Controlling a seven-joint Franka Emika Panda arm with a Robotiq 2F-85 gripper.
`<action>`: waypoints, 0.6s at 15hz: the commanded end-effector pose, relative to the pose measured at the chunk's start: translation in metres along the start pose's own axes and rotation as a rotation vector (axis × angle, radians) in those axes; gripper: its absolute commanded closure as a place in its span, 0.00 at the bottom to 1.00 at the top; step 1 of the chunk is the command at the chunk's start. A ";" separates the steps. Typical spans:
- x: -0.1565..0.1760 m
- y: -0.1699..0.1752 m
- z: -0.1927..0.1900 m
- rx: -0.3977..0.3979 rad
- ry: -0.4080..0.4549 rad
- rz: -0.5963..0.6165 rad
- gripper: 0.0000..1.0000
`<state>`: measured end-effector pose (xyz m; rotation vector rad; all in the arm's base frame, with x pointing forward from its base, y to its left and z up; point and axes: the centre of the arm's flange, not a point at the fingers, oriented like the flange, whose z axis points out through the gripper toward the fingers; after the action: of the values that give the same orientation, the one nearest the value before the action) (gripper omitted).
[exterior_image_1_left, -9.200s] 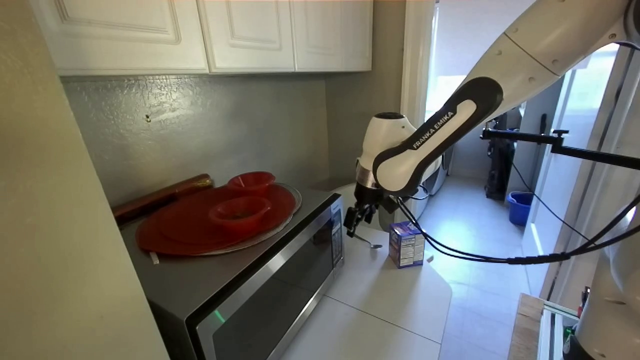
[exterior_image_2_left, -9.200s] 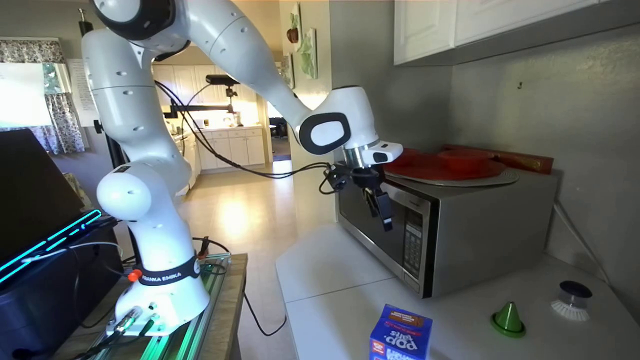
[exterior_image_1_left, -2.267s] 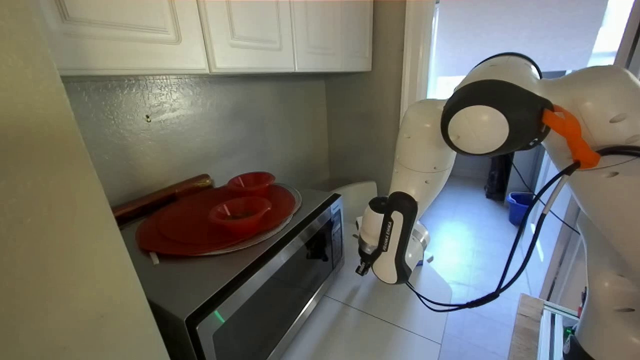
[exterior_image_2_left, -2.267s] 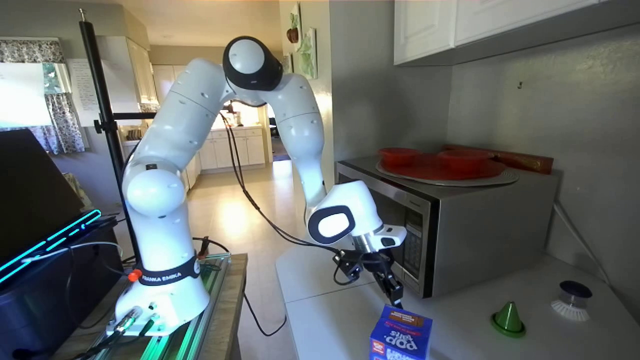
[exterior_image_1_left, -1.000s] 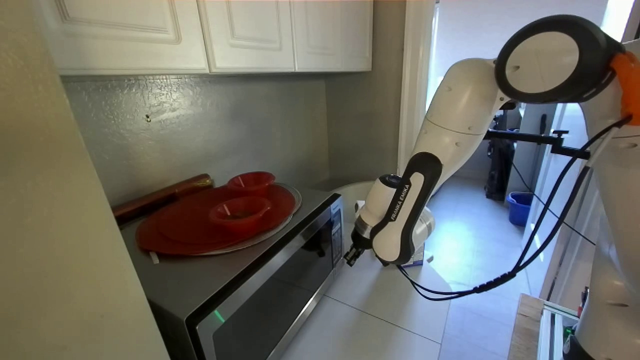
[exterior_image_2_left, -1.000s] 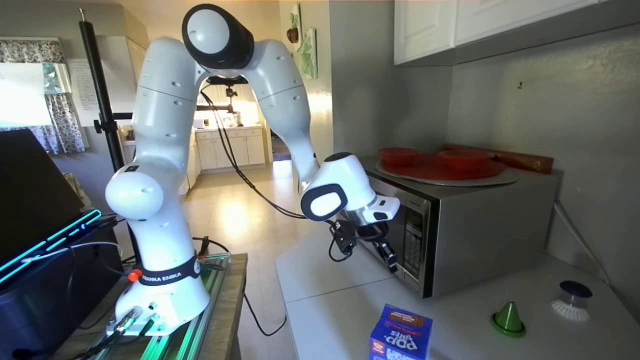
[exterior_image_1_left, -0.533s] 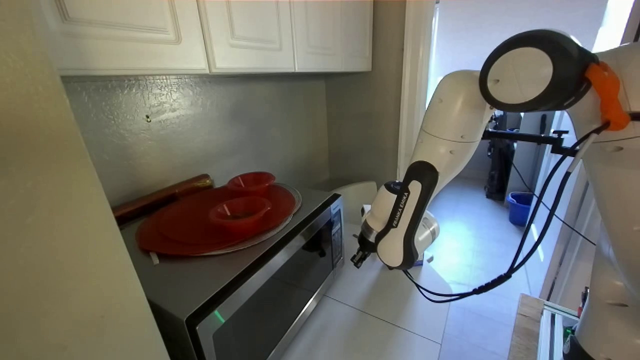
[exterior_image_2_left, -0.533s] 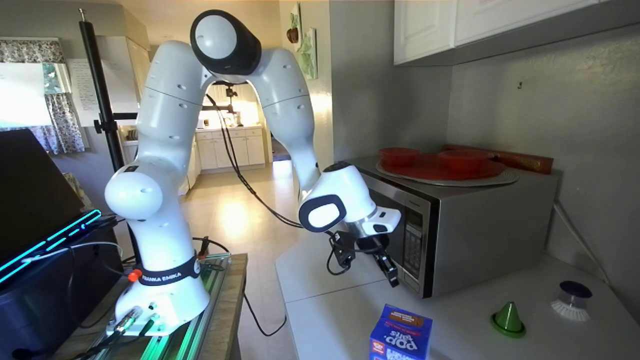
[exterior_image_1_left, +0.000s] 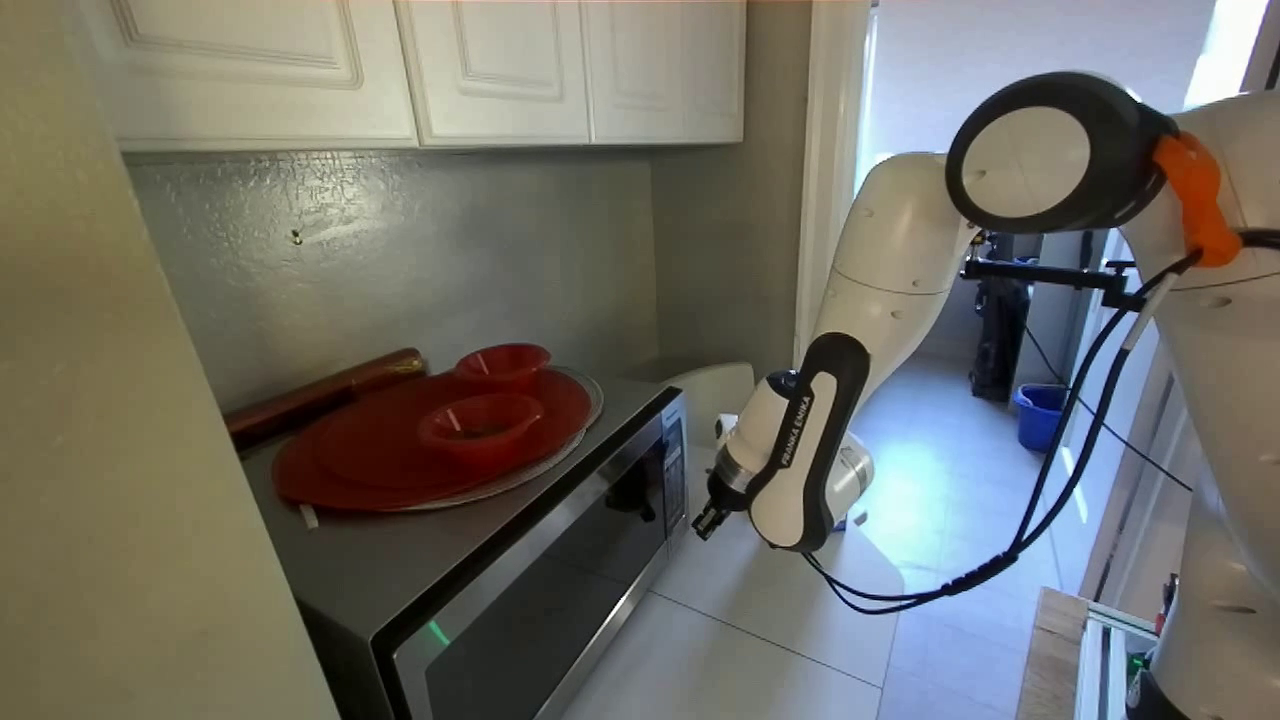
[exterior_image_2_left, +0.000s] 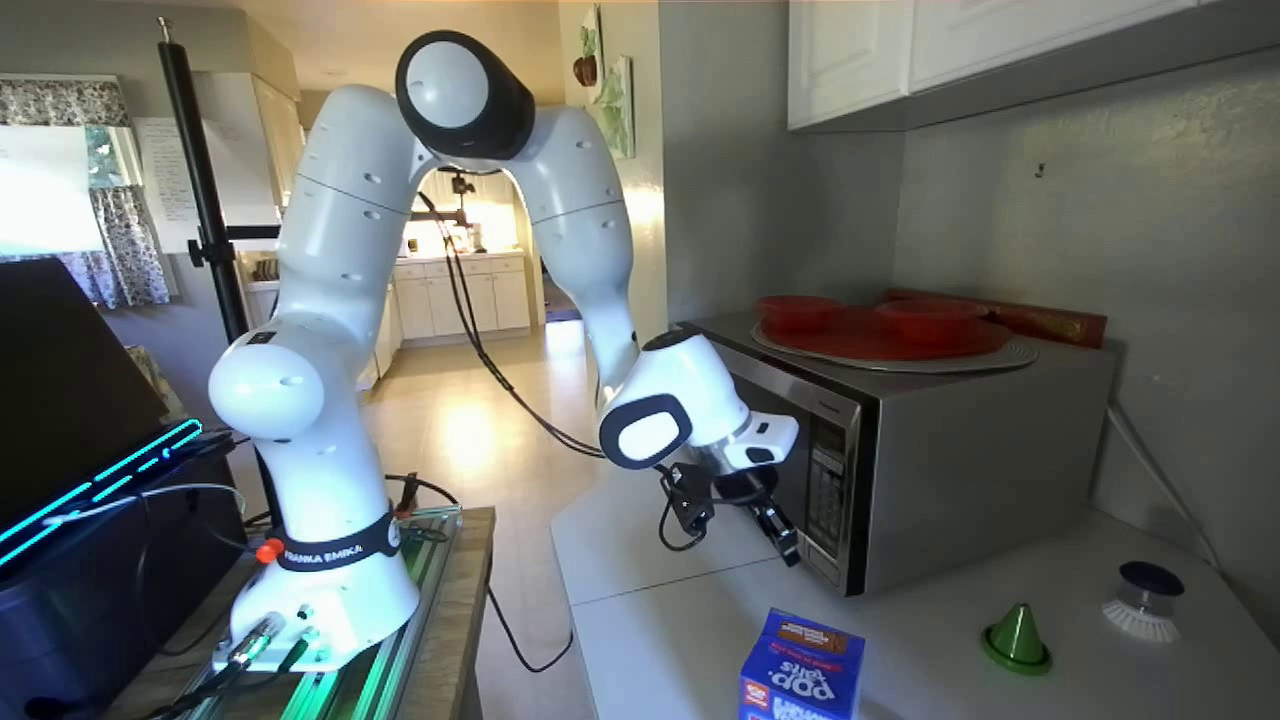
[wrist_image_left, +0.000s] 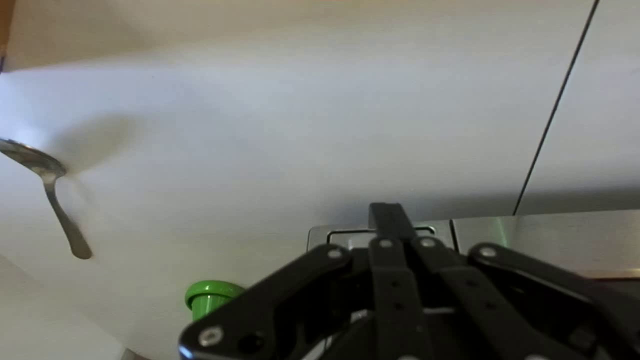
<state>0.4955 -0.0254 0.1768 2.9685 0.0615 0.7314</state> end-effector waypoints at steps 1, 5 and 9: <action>0.005 0.002 0.015 -0.013 0.021 0.000 1.00; 0.008 0.002 0.023 -0.012 0.022 0.000 1.00; 0.014 -0.002 0.029 -0.008 0.032 0.000 1.00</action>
<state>0.5110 -0.0267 0.1650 2.9573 0.0668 0.7432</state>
